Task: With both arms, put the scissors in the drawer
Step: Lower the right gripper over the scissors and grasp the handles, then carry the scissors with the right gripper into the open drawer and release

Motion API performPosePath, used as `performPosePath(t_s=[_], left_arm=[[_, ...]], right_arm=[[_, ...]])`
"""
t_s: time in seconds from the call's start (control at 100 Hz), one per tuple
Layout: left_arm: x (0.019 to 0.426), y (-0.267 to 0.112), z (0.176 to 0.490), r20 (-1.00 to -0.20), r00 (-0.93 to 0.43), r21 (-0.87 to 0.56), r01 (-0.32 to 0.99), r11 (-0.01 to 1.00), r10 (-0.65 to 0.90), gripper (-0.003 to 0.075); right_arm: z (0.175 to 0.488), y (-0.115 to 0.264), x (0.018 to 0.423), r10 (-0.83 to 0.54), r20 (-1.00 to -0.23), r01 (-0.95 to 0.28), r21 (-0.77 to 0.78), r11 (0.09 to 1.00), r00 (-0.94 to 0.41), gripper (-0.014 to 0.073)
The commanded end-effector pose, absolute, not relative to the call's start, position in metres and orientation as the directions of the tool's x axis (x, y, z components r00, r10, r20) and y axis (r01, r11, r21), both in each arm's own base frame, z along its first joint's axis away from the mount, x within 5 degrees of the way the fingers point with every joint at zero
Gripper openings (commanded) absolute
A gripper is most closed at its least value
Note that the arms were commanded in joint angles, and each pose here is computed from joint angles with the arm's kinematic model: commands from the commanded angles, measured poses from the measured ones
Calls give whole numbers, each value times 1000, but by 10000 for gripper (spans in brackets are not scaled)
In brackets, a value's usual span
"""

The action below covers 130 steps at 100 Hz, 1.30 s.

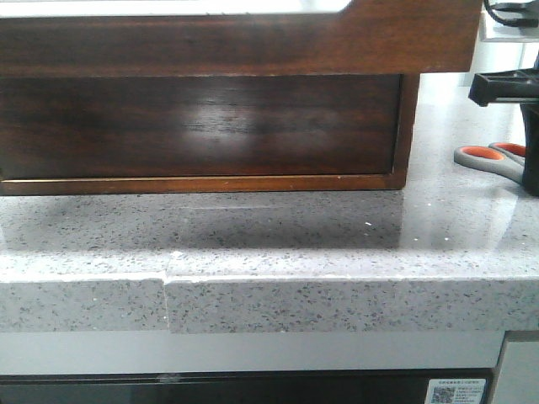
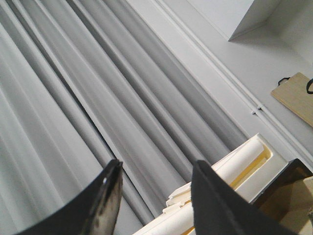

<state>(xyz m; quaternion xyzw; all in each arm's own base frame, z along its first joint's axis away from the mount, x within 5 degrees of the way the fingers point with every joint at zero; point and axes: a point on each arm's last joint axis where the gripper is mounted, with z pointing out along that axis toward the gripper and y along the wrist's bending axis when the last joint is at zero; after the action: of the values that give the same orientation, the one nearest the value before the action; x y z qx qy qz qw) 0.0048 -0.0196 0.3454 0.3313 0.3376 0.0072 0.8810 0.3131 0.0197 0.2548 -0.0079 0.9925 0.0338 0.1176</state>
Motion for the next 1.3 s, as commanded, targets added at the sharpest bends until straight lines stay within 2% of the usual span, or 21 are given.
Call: performPosePath(t_s=[0.0,0.41,0.81,1.07,1.289], left_arm=[[2,-19,355,-588,788,560,236,794,181,313],[7,-18,351,-627,747,559,235,795,221,313],[7,-18,351,-628,746,559,235,795,221,313],[7,-18,351,-628,746,559,235,795,221,313],[7,-18,351,-628,746,559,235,795,221,313]], right_arm=[[276,18,311,-19,-301,-34,45,998,-953,-3],[319,15,291,-30,-440,-43,21,999,-897,-11],[367,13,255,-29,-598,-46,13,999,-801,-11],[403,11,226,-40,-749,-59,-2,998,-661,-11],[438,11,193,-77,-885,-85,-42,996,-460,-11]])
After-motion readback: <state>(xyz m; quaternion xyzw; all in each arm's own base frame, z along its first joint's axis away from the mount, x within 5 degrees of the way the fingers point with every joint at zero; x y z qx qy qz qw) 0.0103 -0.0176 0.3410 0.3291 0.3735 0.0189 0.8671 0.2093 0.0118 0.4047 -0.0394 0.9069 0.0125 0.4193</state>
